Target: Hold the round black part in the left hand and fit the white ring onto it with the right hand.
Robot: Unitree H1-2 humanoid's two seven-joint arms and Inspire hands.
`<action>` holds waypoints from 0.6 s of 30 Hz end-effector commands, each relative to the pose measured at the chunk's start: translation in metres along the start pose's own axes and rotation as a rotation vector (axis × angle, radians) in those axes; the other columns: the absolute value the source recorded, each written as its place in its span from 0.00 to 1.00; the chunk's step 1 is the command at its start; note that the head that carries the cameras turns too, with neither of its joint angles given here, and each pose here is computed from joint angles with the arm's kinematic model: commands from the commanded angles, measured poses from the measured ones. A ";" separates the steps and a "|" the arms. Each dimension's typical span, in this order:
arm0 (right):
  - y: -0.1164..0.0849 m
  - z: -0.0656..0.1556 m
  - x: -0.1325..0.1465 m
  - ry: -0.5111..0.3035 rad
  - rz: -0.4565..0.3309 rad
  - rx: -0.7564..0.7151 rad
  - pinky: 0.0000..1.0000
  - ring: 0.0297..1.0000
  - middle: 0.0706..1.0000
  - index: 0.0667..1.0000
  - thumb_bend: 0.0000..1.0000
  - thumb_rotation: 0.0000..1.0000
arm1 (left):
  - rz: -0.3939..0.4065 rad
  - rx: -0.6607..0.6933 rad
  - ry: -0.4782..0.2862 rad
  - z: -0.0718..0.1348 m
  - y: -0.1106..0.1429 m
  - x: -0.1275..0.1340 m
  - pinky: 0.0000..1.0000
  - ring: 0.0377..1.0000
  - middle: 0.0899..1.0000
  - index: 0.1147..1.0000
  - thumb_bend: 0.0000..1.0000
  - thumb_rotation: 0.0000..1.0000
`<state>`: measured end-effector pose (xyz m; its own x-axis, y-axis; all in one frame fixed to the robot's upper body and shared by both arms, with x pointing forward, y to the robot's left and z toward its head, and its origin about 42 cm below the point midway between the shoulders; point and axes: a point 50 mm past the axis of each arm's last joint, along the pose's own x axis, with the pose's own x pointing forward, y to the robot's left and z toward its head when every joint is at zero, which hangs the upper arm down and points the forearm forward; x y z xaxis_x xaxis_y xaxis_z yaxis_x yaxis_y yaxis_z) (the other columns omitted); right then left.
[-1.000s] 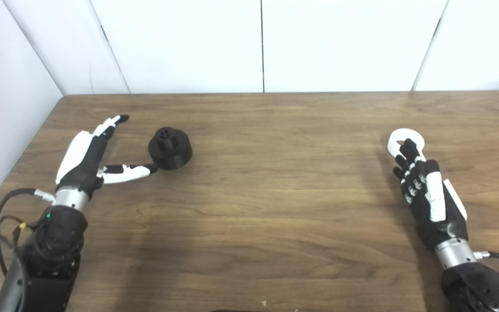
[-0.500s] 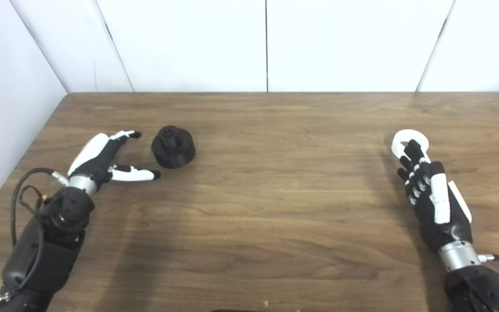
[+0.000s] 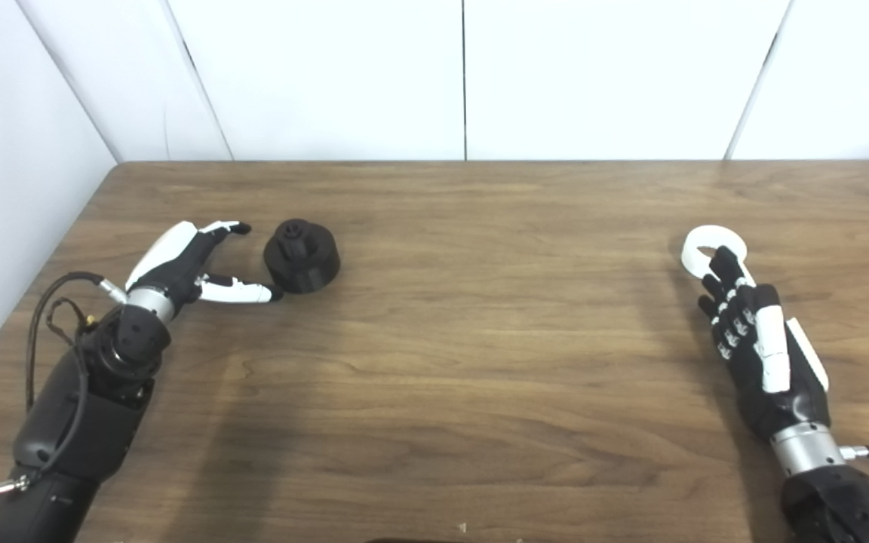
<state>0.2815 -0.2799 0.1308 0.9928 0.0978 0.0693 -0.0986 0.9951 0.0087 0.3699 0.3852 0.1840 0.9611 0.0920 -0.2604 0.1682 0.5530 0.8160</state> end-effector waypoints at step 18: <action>-0.003 0.010 0.001 -0.074 -0.014 -0.014 1.00 1.00 1.00 0.98 0.67 1.00 | 0.065 0.035 -0.115 0.042 0.022 0.015 0.96 1.00 0.98 0.87 0.95 0.36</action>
<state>0.2811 -0.2816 0.1312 0.9930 0.0903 0.0756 -0.0903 0.9959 -0.0029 0.3830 0.3641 0.1903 0.9694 0.0460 -0.2412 0.1762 0.5538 0.8138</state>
